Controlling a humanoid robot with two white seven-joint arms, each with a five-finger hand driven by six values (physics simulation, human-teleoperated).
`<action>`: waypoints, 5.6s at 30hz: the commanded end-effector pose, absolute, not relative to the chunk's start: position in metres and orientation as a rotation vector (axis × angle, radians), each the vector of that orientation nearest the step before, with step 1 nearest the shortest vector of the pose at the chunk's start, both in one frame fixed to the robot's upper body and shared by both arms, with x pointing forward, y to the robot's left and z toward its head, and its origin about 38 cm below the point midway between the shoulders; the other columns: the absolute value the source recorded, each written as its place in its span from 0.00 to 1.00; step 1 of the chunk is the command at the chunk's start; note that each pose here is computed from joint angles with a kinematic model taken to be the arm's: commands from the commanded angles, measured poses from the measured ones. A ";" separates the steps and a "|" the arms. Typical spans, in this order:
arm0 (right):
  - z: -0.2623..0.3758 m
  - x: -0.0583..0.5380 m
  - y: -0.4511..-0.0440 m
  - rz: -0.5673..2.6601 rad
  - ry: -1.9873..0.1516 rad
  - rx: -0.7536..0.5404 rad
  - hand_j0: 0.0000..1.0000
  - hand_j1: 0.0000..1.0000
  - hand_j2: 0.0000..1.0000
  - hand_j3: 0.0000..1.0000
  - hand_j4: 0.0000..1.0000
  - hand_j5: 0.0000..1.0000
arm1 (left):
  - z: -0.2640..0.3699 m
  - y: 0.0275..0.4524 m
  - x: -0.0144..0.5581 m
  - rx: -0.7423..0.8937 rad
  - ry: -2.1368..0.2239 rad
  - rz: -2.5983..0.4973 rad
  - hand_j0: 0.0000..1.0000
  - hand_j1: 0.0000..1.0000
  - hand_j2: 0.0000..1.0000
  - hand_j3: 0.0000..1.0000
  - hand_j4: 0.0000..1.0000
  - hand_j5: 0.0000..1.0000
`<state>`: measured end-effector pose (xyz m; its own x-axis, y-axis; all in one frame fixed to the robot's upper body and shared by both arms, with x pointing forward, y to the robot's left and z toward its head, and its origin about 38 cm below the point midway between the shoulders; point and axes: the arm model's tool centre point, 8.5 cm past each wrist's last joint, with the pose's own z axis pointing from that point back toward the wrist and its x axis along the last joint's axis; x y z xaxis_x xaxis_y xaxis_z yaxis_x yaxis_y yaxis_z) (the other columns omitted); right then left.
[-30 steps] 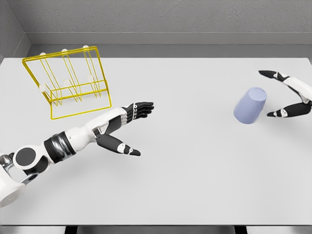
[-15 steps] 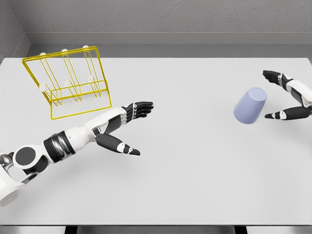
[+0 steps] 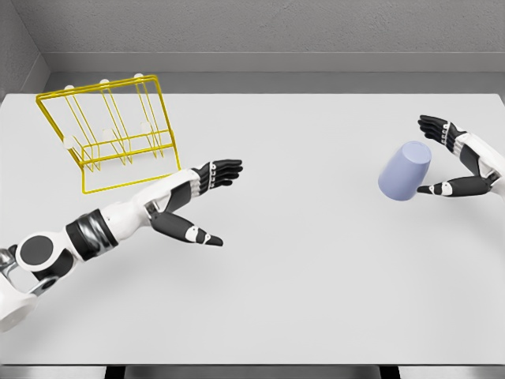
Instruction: Place the cup on the cup holder with both arms
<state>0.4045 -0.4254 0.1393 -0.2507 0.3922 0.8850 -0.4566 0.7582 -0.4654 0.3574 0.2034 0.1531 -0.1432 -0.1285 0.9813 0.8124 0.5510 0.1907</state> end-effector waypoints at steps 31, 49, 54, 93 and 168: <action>0.102 0.403 -0.416 0.670 -1.613 0.103 1.00 1.00 1.00 1.00 1.00 1.00 | 0.154 0.206 0.359 -0.604 -1.498 -0.905 1.00 1.00 1.00 1.00 1.00 1.00; 0.096 0.405 -0.404 0.658 -1.619 0.132 1.00 1.00 1.00 1.00 1.00 1.00 | 0.153 0.204 0.359 -0.604 -1.498 -0.909 1.00 1.00 1.00 1.00 1.00 1.00; 0.091 0.404 -0.412 0.645 -1.604 0.108 1.00 1.00 1.00 1.00 1.00 1.00 | 0.153 0.205 0.359 -0.603 -1.497 -0.908 1.00 1.00 1.00 1.00 1.00 1.00; 0.122 0.422 -0.381 0.688 -1.704 0.176 0.40 0.40 0.40 0.40 0.40 0.40 | 0.153 0.210 0.364 -0.572 -1.486 -0.891 1.00 1.00 1.00 1.00 1.00 1.00; 0.119 0.414 -0.172 1.057 -1.792 0.582 1.00 1.00 1.00 1.00 1.00 1.00 | 0.151 0.227 0.365 -0.483 -1.570 -0.825 1.00 1.00 1.00 1.00 1.00 1.00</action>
